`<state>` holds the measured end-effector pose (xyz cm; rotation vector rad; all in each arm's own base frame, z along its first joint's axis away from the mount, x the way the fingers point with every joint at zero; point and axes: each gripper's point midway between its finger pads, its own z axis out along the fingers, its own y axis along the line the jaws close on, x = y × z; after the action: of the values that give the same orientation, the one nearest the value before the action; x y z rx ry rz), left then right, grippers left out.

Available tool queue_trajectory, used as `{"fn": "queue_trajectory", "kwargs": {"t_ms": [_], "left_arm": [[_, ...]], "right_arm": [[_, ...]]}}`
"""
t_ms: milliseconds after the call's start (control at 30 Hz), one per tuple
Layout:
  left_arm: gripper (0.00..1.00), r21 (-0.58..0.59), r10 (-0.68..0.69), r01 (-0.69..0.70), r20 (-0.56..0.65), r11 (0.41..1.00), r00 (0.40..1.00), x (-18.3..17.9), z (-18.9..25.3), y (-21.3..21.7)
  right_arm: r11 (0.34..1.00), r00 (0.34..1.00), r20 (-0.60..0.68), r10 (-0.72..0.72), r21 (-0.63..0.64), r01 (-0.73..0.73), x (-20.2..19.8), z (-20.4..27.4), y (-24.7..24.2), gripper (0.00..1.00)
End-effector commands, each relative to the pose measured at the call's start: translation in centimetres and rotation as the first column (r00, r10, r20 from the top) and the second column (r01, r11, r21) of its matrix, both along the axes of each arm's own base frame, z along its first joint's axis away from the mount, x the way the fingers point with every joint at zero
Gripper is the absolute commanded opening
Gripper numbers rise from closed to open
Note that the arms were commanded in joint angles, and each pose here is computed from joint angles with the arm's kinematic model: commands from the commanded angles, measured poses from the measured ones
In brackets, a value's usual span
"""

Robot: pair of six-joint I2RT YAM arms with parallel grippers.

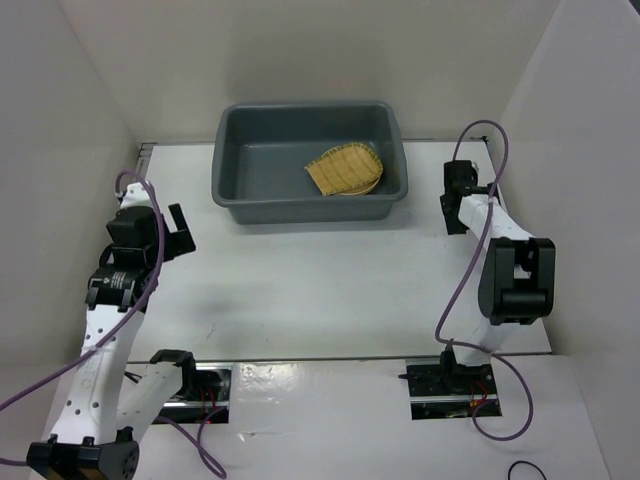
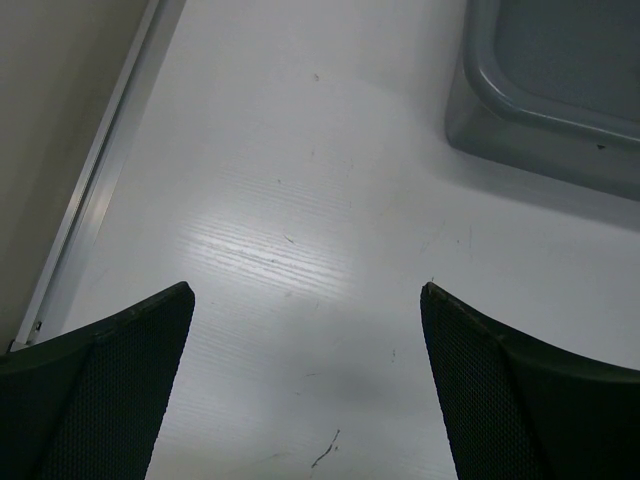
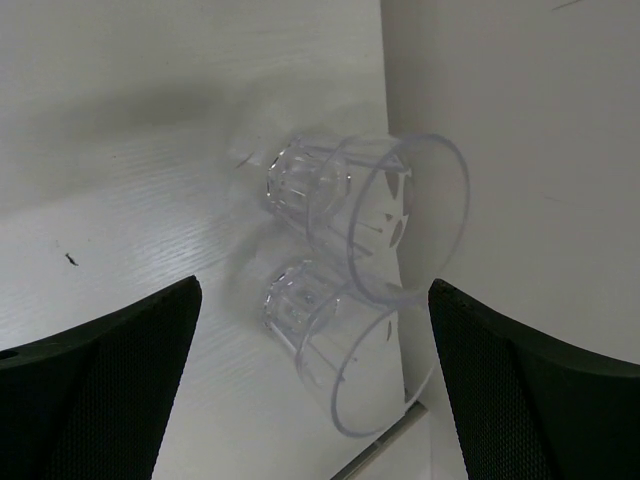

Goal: Place the mixed dishes into the plastic bin

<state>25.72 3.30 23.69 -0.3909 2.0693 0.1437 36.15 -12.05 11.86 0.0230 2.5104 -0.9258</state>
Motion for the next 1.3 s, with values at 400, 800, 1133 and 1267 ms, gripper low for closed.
{"fn": "queue_trajectory", "kwargs": {"t_ms": [400,800,1133,1267], "left_arm": [[1.00,0.000,0.003,-0.003,0.024,1.000,1.000,0.6,0.5,0.3],[1.00,0.000,0.003,-0.003,0.043,1.000,0.999,0.3,0.9,0.3],[1.00,0.000,0.003,-0.003,0.062,1.000,0.998,-0.1,1.2,0.3],[1.00,0.000,0.003,-0.003,0.072,1.000,0.997,-0.2,1.4,0.3]], "right_arm": [[0.993,0.996,-0.014,-0.087,0.084,0.088,0.8,-3.4,-2.2,0.99],[0.993,0.999,-0.029,-0.026,0.117,0.029,3.4,-5.4,-1.8,0.73],[0.993,1.000,0.003,0.008,0.117,-0.008,5.4,-4.1,-1.8,0.04],[0.991,0.985,0.165,0.059,0.110,-0.078,8.1,2.2,-1.5,0.00]]}}
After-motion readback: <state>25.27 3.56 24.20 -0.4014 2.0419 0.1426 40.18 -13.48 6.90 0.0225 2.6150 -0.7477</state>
